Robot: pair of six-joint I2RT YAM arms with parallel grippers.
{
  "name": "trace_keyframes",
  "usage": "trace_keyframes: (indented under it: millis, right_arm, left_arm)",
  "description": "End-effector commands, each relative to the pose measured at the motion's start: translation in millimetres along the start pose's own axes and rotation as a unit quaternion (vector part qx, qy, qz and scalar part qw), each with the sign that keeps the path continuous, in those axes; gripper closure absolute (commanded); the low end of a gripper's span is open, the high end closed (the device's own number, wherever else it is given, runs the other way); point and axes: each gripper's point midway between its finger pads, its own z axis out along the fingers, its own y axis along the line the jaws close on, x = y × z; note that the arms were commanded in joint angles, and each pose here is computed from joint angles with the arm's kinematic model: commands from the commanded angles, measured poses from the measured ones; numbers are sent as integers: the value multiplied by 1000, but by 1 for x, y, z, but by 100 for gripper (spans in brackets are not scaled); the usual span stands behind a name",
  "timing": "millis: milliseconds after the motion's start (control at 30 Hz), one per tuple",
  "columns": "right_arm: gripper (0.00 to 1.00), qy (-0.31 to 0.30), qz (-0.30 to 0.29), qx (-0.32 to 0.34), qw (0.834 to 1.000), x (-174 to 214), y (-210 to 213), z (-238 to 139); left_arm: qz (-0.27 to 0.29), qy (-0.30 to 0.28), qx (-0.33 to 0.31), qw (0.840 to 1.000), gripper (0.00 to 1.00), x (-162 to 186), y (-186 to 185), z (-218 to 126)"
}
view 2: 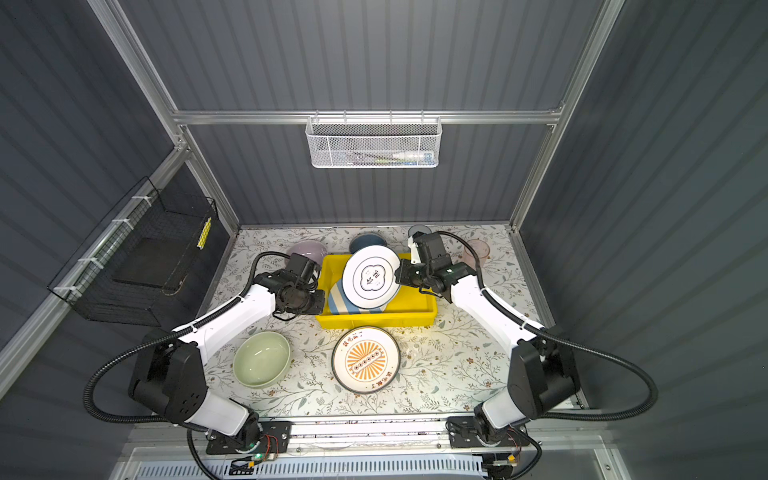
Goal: Place the mixed dishes into the plastic bin
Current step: 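Carry the white printed plate over the yellow bin with the right gripper, then lower the white plate into the bin and open the right gripper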
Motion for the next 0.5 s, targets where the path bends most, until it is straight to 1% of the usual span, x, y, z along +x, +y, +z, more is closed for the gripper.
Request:
trace_keyframes:
  millis: [0, 133, 167, 233, 333, 467]
  right_arm:
    - [100, -13, -3, -42, 999, -18, 19, 10]
    - [100, 0, 18, -42, 999, -13, 10, 35]
    - [100, 15, 22, -59, 998, -8, 15, 39]
    - [100, 30, 31, -67, 997, -1, 13, 49]
    - [100, 45, 39, -67, 996, 8, 9, 60]
    - [100, 52, 46, -64, 996, 14, 2, 70]
  left_arm:
    - [-10, 1, 9, 1000, 77, -2, -1, -2]
    - [-12, 1, 9, 1000, 78, -3, -1, -3]
    - [-13, 1, 10, 1000, 78, -2, -1, -2]
    - [-17, 3, 12, 1000, 79, -2, -2, -2]
    - [-18, 5, 16, 1000, 79, -1, -3, -2]
    - [-18, 5, 18, 1000, 79, -1, -3, -2]
